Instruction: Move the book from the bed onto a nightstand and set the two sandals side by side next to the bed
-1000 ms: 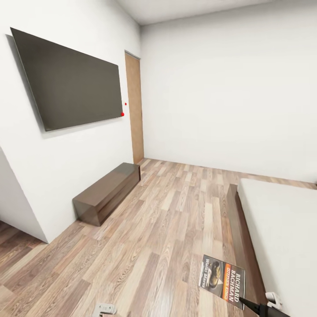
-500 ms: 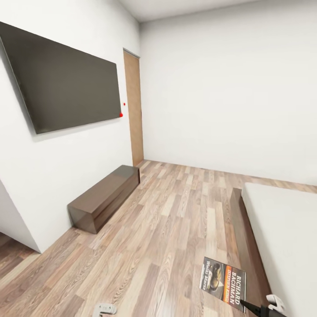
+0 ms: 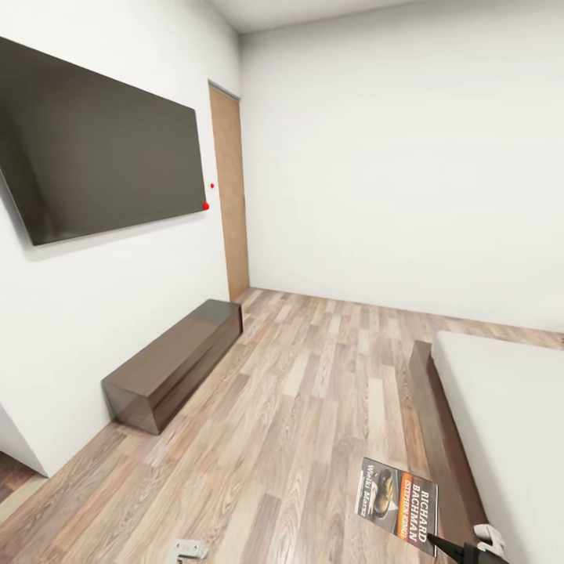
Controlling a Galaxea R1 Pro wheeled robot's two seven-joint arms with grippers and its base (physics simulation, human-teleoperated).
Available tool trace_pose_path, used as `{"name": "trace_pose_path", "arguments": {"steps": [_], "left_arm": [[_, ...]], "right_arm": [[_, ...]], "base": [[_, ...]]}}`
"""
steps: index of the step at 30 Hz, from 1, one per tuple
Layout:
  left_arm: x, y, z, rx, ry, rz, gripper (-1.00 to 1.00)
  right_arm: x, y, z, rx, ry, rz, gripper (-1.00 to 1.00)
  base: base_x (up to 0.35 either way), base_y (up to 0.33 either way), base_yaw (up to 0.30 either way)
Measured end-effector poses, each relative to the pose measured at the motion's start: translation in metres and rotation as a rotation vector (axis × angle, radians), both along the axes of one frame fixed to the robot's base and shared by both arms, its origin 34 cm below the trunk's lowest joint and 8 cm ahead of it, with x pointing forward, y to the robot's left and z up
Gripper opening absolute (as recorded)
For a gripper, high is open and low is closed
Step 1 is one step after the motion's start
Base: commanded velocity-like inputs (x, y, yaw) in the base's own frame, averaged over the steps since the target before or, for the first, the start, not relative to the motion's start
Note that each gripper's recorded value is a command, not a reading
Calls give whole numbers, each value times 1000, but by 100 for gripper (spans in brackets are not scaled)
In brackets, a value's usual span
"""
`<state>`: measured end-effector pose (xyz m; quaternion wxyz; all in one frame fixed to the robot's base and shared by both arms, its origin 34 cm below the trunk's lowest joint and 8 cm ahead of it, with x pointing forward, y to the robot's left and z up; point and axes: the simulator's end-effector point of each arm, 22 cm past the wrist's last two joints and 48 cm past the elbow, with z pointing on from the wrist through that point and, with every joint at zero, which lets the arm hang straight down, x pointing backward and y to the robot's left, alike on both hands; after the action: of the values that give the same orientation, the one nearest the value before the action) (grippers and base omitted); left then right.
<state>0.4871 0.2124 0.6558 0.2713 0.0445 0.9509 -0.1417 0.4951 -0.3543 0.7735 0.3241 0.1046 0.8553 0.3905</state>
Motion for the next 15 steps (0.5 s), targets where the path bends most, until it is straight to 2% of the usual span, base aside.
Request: {"name": "trace_pose_path", "arguments": {"steps": [5,15], "left_arm": [[0,0,0,0,0,0,100],[0,0,0,0,1,0,100]], "right_arm": [[0,0,0,2,-1,-1,-100],[1,0,1,3,-3,-5,-100]], "base": [[206,0,-243],[13,0,-186]]}}
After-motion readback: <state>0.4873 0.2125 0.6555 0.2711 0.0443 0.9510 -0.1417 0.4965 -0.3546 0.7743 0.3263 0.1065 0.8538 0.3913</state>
